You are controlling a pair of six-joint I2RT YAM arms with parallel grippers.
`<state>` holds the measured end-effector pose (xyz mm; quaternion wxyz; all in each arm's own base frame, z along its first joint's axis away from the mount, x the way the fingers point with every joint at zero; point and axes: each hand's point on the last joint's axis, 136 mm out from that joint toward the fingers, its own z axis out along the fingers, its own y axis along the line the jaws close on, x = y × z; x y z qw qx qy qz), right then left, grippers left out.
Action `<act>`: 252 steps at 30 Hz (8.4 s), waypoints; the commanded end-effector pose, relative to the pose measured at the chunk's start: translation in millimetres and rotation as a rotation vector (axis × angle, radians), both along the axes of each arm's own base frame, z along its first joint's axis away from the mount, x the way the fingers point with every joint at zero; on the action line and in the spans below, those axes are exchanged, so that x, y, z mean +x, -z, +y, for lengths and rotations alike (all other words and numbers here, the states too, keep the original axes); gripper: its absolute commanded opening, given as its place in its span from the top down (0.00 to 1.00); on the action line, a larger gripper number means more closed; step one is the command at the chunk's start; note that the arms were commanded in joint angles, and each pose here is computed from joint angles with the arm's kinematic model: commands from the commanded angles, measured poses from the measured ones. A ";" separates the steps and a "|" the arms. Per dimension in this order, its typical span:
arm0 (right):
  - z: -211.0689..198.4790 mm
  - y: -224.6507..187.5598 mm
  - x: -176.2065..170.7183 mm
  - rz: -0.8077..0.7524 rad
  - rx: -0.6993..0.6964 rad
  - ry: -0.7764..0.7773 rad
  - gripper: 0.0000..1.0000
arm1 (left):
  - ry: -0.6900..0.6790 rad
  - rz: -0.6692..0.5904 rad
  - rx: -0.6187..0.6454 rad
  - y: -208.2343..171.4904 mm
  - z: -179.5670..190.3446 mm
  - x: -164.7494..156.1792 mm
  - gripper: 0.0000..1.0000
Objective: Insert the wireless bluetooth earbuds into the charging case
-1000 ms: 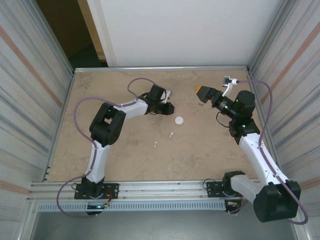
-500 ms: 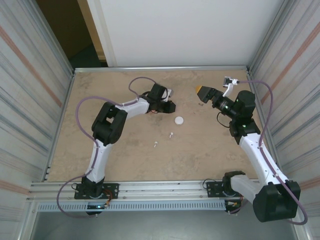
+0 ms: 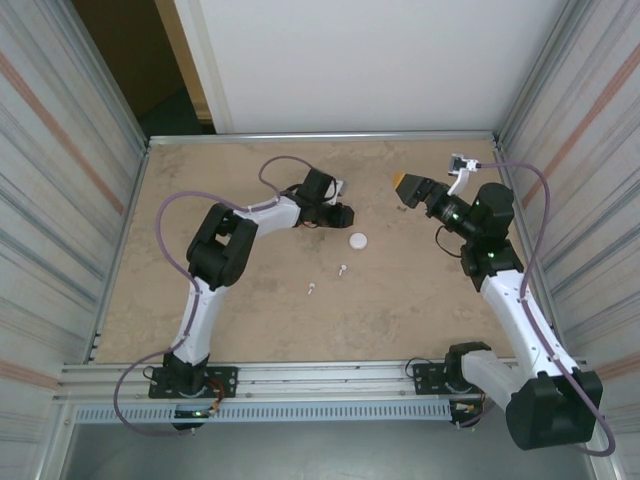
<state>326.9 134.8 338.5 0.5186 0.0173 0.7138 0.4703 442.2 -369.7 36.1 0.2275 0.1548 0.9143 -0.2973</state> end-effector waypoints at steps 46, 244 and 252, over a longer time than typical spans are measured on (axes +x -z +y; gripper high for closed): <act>27.6 111.8 -50.0 -0.317 -1.019 -0.603 0.01 | -0.437 -0.700 -0.274 -223.7 183.5 -63.8 0.24; 109.0 61.2 8.3 -0.789 -1.163 -0.454 0.40 | 0.359 -0.366 -0.568 -251.5 9.6 -107.1 0.90; 101.4 52.4 0.9 -0.778 -1.143 -0.408 0.21 | 0.295 -0.440 -0.561 -258.7 25.2 -104.8 1.00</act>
